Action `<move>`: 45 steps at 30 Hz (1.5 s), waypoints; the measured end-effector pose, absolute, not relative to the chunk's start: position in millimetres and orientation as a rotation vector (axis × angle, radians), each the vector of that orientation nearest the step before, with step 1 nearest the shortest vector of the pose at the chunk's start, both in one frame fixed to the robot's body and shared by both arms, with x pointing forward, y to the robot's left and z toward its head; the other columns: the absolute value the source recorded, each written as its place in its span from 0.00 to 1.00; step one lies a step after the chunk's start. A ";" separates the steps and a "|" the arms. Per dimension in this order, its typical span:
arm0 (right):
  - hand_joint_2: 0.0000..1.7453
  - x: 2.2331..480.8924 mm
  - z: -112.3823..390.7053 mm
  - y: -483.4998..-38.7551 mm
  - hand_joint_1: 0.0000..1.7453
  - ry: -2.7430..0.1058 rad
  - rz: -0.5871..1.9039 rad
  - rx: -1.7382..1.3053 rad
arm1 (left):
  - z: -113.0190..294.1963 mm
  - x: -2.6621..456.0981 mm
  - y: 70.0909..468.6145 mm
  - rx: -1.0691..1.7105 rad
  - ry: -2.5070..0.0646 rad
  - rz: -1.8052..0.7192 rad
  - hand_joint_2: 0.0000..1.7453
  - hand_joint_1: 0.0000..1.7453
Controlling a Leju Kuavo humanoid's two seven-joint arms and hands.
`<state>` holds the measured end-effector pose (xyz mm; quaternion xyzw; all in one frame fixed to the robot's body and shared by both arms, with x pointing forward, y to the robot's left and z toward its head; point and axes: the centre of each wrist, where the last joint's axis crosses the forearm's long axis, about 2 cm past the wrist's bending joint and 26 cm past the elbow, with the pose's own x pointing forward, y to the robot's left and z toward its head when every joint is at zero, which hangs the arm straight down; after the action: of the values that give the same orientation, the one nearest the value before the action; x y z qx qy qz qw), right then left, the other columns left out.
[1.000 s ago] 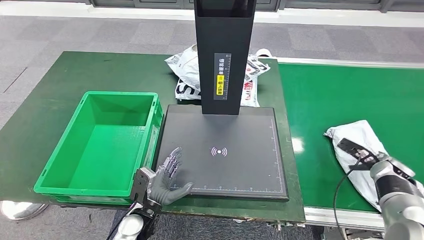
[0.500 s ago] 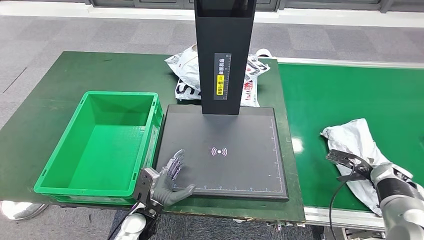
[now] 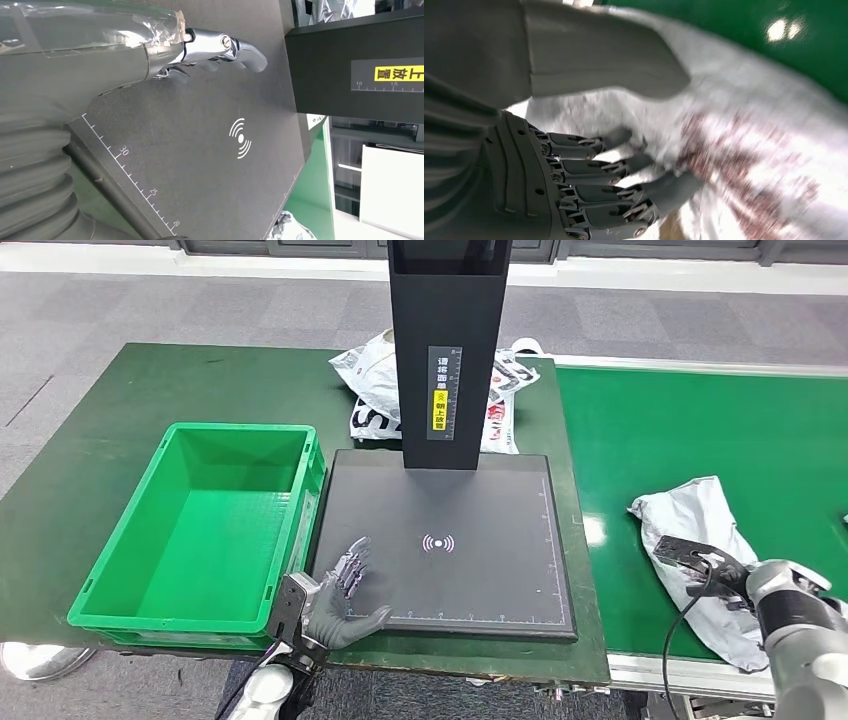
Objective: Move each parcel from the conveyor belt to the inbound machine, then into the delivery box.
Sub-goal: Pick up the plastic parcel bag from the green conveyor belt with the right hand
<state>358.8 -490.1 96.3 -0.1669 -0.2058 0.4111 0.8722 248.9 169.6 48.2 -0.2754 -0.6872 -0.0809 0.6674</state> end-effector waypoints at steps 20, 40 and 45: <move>1.00 359.6 97.7 -492.1 1.00 -0.436 0.829 -0.405 | 52.0 249.3 167.0 -0.625 -1.558 -0.172 1.00 0.00; 1.00 361.9 103.9 -500.8 1.00 -0.563 0.611 -0.614 | 52.2 244.5 167.7 -0.610 -1.551 -0.159 1.00 0.00; 1.00 366.9 111.4 -502.7 1.00 -0.625 0.527 -0.664 | 52.4 241.2 167.1 -0.604 -1.546 -0.151 1.00 0.00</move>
<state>366.9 -502.7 111.4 -0.3168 -0.2981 0.2515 0.8646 241.2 167.1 52.4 -0.2684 -0.6866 -0.0671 0.6724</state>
